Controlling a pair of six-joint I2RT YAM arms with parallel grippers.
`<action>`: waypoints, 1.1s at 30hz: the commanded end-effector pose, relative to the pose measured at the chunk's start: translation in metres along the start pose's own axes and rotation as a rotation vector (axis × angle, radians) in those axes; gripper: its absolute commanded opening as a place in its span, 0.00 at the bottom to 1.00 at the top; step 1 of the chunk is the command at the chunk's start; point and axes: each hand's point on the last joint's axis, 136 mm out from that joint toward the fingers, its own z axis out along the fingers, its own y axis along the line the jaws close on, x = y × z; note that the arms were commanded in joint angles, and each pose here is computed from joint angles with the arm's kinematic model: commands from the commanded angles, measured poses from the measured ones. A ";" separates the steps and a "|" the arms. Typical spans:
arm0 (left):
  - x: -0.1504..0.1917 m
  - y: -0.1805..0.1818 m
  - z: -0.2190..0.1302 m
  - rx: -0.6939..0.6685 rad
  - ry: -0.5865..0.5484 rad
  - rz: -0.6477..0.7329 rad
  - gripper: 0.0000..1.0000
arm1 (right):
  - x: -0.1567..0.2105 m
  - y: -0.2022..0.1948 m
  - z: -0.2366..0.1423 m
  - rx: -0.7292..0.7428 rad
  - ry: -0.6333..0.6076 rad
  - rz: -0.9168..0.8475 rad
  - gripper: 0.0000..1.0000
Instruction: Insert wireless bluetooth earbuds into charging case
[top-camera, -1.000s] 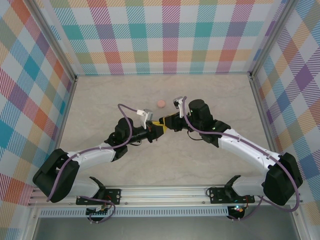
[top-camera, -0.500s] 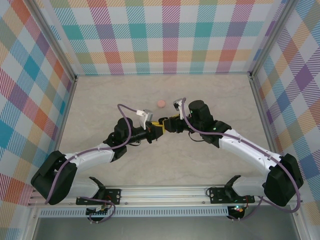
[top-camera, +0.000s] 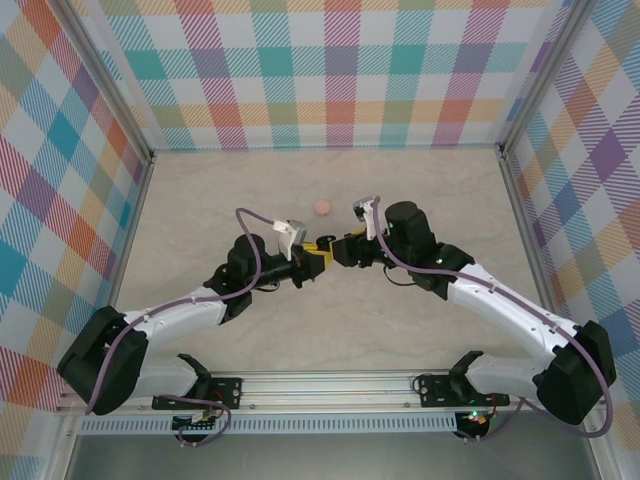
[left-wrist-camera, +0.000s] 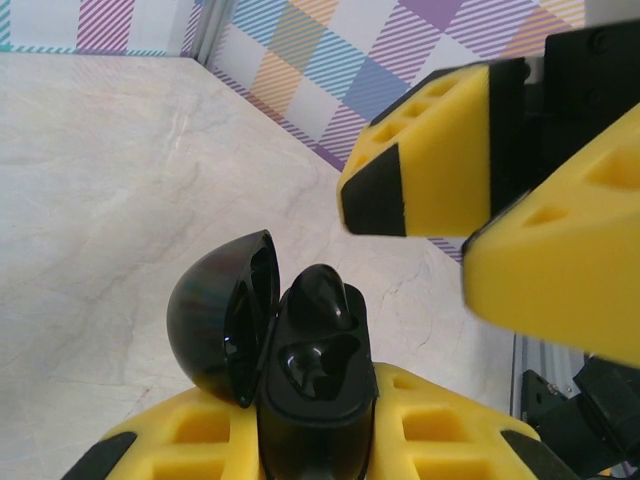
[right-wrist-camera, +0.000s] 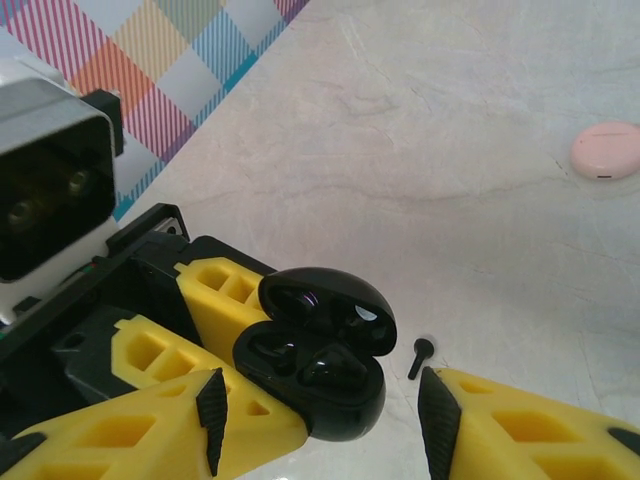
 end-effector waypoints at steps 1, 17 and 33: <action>-0.008 -0.009 -0.003 0.002 -0.014 0.089 0.15 | -0.015 0.011 -0.012 -0.010 -0.033 -0.019 0.56; -0.005 -0.020 -0.039 -0.048 0.025 0.158 0.16 | 0.025 -0.089 0.012 0.371 0.213 0.259 0.52; -0.022 -0.026 -0.089 -0.178 -0.024 0.167 0.17 | 0.082 -0.079 0.125 0.171 0.562 0.345 0.47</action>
